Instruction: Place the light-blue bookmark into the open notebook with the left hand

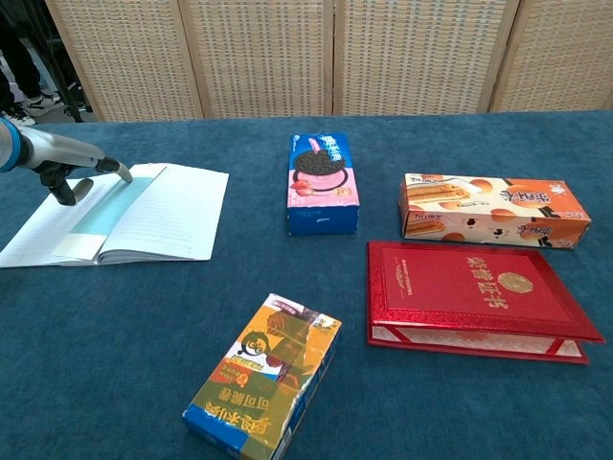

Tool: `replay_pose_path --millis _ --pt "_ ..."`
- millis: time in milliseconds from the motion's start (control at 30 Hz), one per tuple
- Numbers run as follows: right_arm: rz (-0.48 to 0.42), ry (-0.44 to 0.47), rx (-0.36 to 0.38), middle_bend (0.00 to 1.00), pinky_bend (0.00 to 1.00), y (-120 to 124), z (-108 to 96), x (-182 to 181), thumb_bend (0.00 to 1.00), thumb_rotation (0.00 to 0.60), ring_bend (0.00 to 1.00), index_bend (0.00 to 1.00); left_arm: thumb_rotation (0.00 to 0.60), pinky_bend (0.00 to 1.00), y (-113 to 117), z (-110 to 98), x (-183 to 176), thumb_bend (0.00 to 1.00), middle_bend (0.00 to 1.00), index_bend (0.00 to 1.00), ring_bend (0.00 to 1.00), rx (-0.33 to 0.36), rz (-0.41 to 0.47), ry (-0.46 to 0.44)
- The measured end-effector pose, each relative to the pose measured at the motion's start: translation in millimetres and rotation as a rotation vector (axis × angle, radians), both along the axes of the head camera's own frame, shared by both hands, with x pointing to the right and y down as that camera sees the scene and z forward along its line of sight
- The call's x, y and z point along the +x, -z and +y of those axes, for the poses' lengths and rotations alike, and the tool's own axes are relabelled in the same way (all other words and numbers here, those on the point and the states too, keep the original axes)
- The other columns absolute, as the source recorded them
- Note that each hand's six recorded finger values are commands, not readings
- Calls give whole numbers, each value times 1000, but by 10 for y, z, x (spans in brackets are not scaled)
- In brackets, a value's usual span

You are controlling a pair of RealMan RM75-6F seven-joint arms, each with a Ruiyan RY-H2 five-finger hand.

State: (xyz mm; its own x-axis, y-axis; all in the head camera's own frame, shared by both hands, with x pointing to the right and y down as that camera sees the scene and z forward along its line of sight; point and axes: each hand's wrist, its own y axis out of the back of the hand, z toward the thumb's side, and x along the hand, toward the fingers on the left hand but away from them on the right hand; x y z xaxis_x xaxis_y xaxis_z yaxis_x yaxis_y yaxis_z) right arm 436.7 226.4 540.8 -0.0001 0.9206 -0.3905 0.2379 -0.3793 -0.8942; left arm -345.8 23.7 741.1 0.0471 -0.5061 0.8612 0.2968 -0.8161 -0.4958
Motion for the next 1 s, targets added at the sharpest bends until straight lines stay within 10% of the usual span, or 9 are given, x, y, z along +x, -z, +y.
replay_pose_path --millis 1000 --pt "1 10 -2 0 0 -8 9 -36 2 600 0 0 600 0 -31 118 -247 870 0 0 0 -21 -53 29"
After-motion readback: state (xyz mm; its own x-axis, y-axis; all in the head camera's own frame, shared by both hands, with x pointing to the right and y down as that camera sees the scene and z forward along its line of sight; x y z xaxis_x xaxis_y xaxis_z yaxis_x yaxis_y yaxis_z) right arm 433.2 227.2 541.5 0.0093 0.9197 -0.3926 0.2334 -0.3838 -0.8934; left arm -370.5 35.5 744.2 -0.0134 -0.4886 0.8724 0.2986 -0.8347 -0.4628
